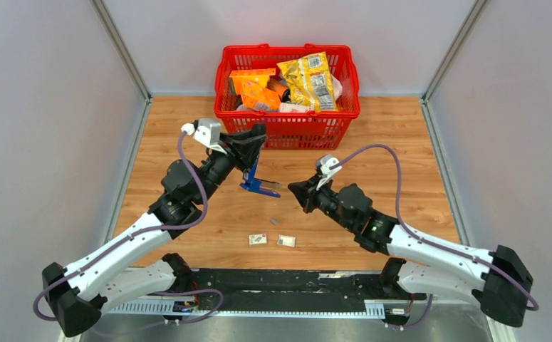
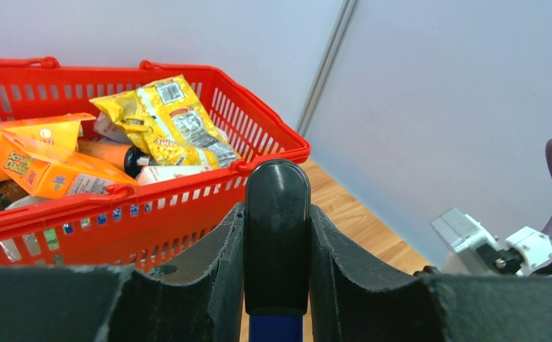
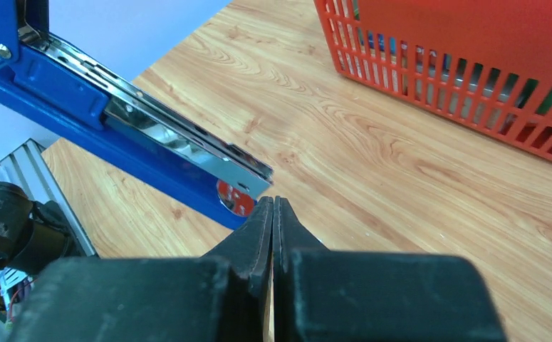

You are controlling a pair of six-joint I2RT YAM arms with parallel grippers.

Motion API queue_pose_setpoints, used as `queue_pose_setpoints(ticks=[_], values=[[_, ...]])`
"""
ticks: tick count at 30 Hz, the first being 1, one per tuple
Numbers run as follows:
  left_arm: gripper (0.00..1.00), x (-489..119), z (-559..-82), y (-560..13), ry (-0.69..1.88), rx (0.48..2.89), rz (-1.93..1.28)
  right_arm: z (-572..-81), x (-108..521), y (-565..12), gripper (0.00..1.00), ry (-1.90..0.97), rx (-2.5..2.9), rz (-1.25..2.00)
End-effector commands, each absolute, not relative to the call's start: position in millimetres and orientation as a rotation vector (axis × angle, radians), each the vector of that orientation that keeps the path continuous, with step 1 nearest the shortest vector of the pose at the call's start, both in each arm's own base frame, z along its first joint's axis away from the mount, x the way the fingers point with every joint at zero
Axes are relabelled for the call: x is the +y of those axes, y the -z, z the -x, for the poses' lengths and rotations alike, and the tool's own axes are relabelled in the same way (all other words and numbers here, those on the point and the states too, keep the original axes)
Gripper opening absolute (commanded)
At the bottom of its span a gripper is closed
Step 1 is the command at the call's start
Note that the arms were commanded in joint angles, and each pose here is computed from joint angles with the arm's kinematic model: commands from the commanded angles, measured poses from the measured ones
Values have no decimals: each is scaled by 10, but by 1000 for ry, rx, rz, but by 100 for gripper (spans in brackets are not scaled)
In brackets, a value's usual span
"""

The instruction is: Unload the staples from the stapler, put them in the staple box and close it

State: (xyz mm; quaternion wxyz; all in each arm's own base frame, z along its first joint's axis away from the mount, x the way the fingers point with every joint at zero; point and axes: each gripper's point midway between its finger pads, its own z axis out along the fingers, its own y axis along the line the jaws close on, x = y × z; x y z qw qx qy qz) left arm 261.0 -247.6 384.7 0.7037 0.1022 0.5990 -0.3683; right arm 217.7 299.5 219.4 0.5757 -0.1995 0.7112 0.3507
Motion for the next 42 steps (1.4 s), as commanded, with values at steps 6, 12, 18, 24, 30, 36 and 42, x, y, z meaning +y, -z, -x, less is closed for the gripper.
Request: queue_pose_setpoints(ticks=[6,12,18,24,30,36,42], values=[[0,-2211,-2383,-4299,848,1197,-182,-1779,2811,-2002,0,-891,1790,533],[0,-2167,-2323,-4356,864,1182,-176,-1468,3204,-1996,0,-1098,1792,613],[0,-2146,-2304,-4348,870,1190,-169,-1314,3577,-1992,0,-1179,1787,686],[0,-2141,-2288,-4301,885,1199,-159,-1402,3763,-2009,0,-1173,1773,647],[0,-2127,-2267,-4230,890,1224,-157,-1564,3760,-2075,0,-1088,1738,624],[0,-2123,-2244,-4210,903,1234,-155,-1765,3730,-2173,0,-991,1716,579],[0,-2096,-2183,-4193,919,1246,-158,-1961,3643,-2269,0,-889,1709,558]])
